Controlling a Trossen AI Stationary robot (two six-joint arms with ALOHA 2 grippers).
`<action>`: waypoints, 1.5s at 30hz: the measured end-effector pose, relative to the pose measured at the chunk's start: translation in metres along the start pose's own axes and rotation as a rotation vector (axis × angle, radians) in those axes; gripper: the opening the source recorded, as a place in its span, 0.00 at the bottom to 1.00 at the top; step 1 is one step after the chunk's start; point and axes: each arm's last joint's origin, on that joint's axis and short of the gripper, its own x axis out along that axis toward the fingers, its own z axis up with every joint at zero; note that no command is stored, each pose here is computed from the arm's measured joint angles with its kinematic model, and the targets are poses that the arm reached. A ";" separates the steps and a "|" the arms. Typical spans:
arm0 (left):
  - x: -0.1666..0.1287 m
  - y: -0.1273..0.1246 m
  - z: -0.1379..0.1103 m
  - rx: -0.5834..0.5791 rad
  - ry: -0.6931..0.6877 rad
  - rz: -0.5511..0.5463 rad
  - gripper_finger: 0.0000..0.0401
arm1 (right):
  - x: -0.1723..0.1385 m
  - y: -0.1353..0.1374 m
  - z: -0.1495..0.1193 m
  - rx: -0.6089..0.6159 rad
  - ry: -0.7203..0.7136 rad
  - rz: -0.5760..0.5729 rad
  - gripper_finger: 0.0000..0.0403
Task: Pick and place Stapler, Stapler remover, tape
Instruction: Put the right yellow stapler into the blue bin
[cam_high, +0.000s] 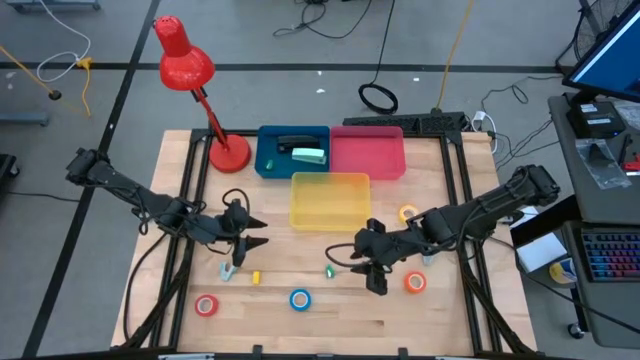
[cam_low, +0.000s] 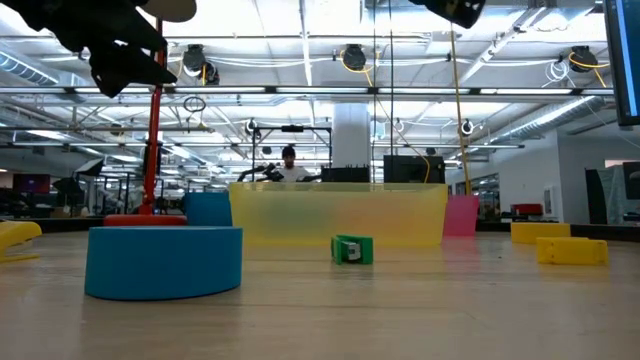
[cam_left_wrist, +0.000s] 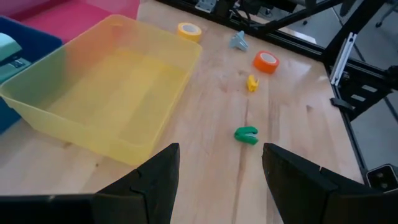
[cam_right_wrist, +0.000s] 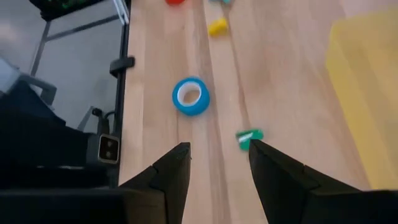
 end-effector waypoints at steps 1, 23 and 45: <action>0.000 0.000 0.000 0.005 0.000 0.000 0.57 | 0.000 -0.001 0.001 0.002 -0.004 0.001 0.39; 0.000 0.001 -0.002 0.083 0.019 0.010 0.57 | 0.011 -0.009 -0.016 0.051 0.165 -0.111 0.39; 0.000 0.002 -0.004 0.101 0.041 0.021 0.57 | 0.040 -0.028 -0.061 0.127 0.448 -0.129 0.39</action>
